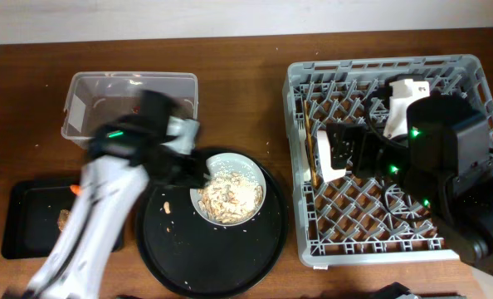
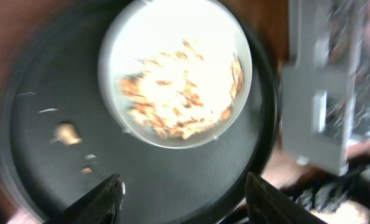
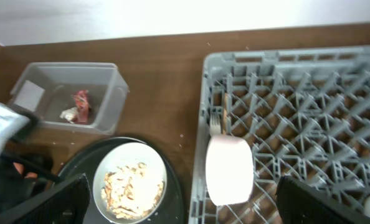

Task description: Sort waste into correct bins and load items into the dishwasher rack

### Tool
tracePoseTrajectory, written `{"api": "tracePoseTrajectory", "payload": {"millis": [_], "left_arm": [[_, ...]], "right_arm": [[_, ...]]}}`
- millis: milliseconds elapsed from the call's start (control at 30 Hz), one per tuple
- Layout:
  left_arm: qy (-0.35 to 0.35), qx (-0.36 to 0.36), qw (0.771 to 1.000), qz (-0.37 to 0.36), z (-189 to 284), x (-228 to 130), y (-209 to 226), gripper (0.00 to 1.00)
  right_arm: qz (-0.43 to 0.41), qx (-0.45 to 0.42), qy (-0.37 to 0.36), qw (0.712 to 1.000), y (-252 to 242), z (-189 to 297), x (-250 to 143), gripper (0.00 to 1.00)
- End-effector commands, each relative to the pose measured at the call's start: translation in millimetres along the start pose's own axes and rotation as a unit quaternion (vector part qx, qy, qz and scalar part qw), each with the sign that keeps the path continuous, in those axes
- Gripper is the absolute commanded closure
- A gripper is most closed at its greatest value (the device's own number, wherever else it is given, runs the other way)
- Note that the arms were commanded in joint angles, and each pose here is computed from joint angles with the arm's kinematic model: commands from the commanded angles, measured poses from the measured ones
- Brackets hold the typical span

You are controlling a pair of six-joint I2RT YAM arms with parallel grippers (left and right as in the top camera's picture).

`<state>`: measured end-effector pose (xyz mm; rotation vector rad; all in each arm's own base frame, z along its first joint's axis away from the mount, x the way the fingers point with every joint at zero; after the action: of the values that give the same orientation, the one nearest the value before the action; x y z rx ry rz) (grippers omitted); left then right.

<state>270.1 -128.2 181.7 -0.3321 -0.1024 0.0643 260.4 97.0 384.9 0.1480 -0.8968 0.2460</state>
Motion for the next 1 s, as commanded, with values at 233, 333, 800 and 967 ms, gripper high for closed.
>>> {"api": "tracePoseTrajectory", "payload": {"millis": [233,333,800,967], "left_arm": [[0.059,0.155,0.974,-0.157,-182,-51,-81,0.77],[0.044,0.18,0.971,-0.152,-190,-44,-73,0.76],[0.021,0.236,0.96,-0.148,-173,-38,-54,0.75],[0.024,0.239,0.959,-0.148,-186,-45,-42,0.93]], "right_arm": [[-0.119,-0.102,0.06,0.986,-68,2,-28,0.02],[-0.119,-0.103,0.082,0.984,-69,-7,-33,0.02],[-0.118,-0.104,0.125,0.98,-70,-25,-42,0.02],[-0.118,-0.104,0.13,0.979,-70,-25,-45,0.02]]}}
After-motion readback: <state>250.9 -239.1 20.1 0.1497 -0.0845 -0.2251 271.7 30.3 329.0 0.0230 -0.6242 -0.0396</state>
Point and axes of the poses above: each gripper's point midway between its finger pads, its own z axis back along the fingers, its own y axis along the line the jaws close on, x = y × z, the point moved 1 cm from there along z, back along the fingers, and after that the axes turned 14 degrees about z, right-handed, at the moved point
